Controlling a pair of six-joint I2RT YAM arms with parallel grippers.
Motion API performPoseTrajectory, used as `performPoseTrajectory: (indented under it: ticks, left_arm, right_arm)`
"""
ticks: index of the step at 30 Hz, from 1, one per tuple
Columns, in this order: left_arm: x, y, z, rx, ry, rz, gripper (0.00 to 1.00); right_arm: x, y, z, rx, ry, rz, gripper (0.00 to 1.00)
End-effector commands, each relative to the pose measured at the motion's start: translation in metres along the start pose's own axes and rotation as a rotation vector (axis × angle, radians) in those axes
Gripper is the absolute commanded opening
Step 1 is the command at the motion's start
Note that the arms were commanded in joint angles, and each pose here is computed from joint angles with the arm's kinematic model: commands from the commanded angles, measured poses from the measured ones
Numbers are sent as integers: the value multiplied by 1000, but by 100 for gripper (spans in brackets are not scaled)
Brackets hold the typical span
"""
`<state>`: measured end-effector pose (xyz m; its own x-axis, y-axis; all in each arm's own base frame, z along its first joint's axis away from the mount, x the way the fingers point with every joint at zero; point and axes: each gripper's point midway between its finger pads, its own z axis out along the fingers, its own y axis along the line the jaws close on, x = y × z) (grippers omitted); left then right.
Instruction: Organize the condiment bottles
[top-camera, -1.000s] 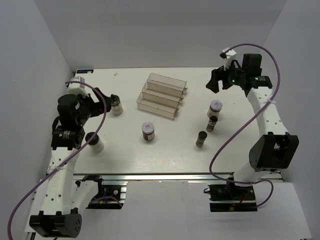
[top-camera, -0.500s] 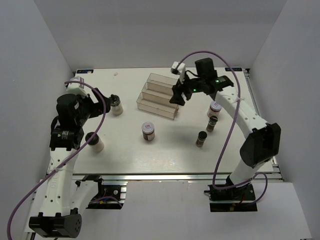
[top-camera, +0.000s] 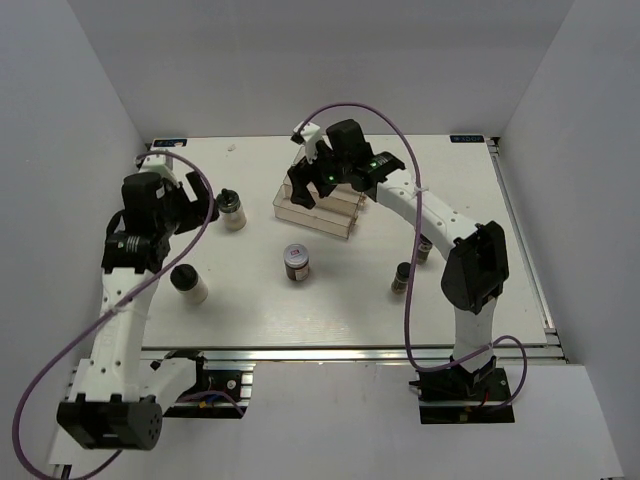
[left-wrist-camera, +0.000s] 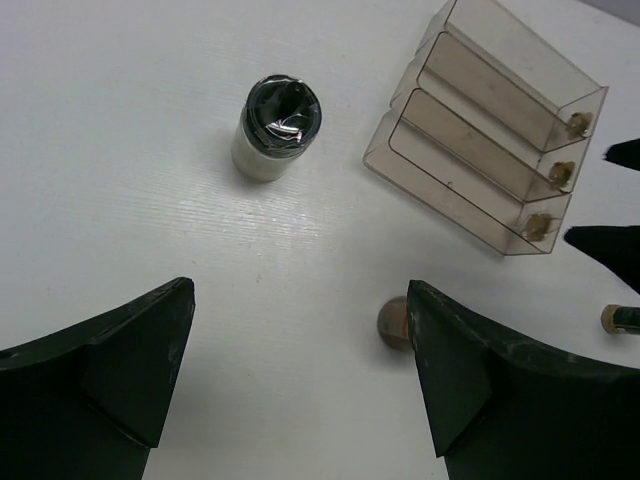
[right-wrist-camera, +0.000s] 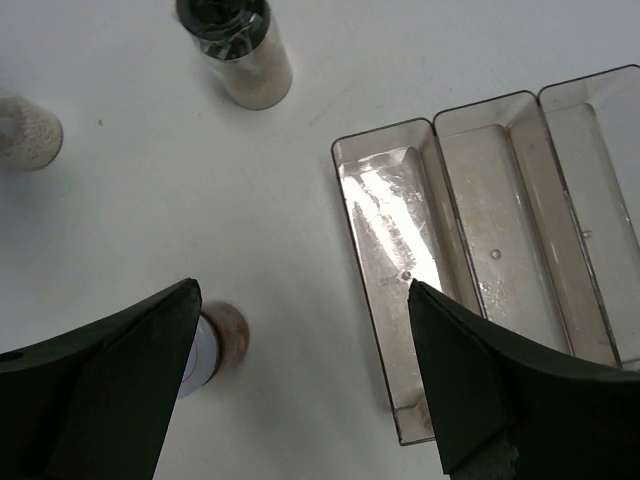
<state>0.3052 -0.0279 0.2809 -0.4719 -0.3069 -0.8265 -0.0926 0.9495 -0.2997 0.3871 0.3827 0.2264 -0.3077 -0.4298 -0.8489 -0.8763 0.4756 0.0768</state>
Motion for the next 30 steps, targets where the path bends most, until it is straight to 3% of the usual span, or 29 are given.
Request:
performPoseTrajectory:
  ticks: [1, 11, 14, 18, 30]
  left_arm:
    - [8, 6, 18, -39, 84, -12, 96]
    - [24, 7, 96, -92, 255, 38, 98]
    - [29, 5, 116, -119, 270, 95, 98]
    - [34, 7, 144, -159, 277, 148, 98]
    - [44, 20, 204, -259, 308, 213, 98]
  right_arm:
    - [-35, -24, -17, 138, -97, 30, 89]
    - [-12, -43, -52, 131, -65, 76, 89]
    - [-5, -54, -64, 127, -53, 99, 89]
    - [0, -46, -85, -25, -53, 56, 89]
    - [11, -60, -111, -59, -39, 83, 89]
